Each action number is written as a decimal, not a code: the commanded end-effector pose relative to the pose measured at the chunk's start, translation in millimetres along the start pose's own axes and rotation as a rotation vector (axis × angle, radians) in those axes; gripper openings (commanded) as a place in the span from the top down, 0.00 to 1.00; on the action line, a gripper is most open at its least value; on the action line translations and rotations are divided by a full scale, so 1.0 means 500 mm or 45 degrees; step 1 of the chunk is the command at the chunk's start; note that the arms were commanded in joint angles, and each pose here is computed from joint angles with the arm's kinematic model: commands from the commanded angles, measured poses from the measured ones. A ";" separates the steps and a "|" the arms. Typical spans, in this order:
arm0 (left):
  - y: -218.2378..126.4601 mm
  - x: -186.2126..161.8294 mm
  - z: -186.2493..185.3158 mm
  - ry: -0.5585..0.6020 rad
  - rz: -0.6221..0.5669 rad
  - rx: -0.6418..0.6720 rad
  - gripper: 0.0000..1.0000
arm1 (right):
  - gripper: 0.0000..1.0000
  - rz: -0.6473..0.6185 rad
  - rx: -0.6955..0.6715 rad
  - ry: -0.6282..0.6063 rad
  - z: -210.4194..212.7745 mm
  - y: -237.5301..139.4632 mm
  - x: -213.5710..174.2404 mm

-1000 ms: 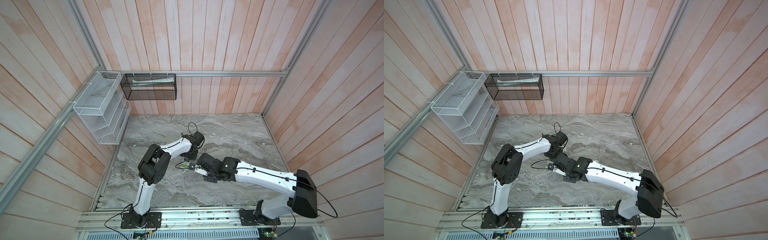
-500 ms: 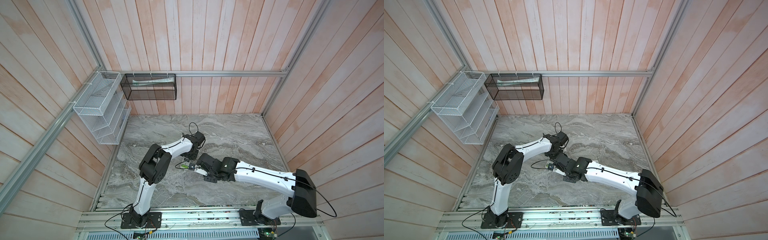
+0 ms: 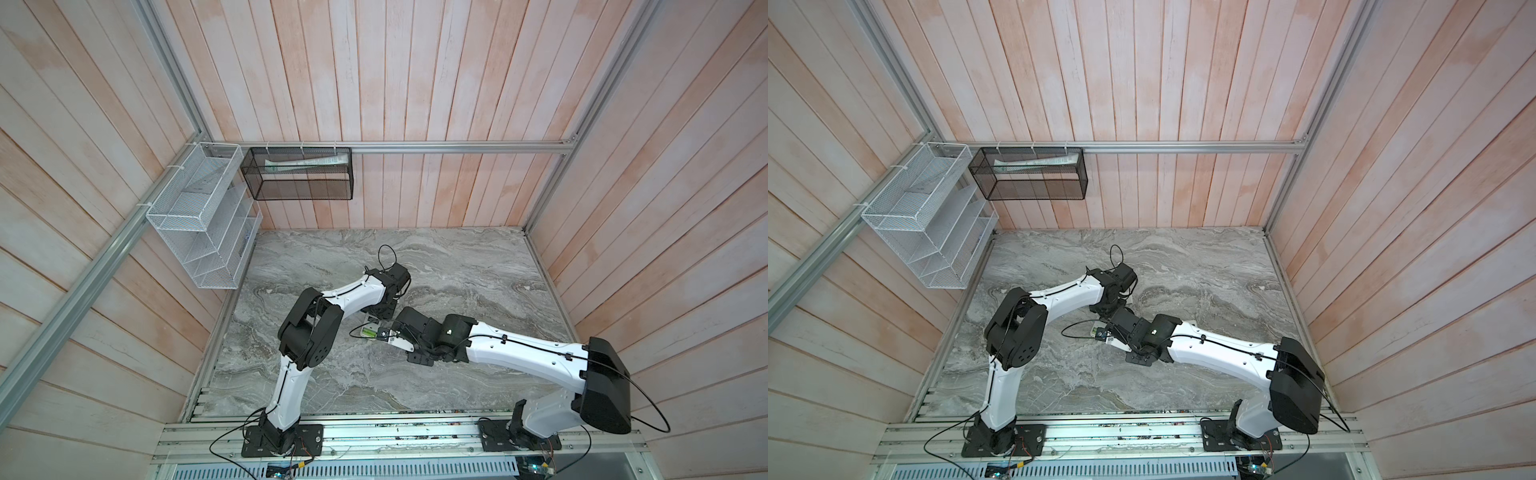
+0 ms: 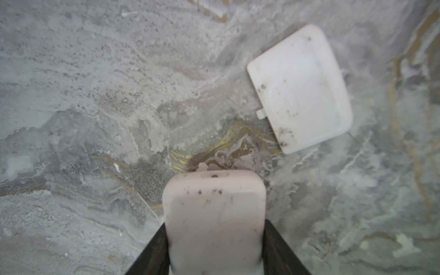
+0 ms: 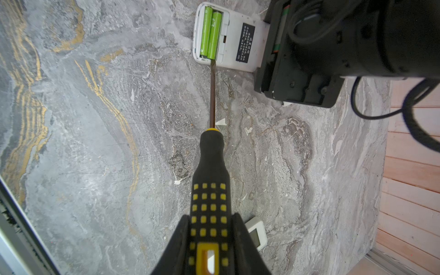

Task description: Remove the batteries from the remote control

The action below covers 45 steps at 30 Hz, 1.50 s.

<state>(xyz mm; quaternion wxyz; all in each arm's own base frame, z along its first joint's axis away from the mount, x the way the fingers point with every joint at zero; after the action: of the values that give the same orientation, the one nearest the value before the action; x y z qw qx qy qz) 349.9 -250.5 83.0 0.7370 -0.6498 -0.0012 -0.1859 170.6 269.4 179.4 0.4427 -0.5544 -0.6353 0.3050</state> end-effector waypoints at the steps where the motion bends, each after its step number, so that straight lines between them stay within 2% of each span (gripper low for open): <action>1: 0.054 -0.039 0.008 0.054 0.128 0.082 0.52 | 1.00 0.034 0.039 -0.034 0.013 0.015 -0.002; 11: 0.067 -0.048 -0.003 0.043 0.141 0.023 0.52 | 1.00 0.019 0.046 0.001 0.023 0.041 0.005; 16: 0.075 -0.056 -0.006 0.043 0.150 0.000 0.52 | 1.00 -0.041 0.048 0.056 0.029 0.046 0.008; 36: 0.099 -0.063 0.002 0.020 0.161 -0.057 0.53 | 1.00 -0.264 0.007 0.608 0.059 0.073 -0.029; 45: 0.109 -0.059 0.009 -0.010 0.159 -0.083 0.53 | 1.00 -0.369 0.044 0.749 0.078 0.088 -0.039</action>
<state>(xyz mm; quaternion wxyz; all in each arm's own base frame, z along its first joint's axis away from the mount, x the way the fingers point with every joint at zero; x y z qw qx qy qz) 356.9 -242.7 79.0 0.7150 -0.6726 -0.0082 -0.1904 152.1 248.9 109.6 0.6190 -0.5520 -0.5449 0.1233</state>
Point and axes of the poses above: each gripper's point midway between its finger pads, its own y axis out along the fingers, its own z axis along the line the jaws close on, x = y × z, the point moved 6 cm from there along -y, back along the fingers, and after that the axes turned 5 degrees about -y, right-handed, at the moved point
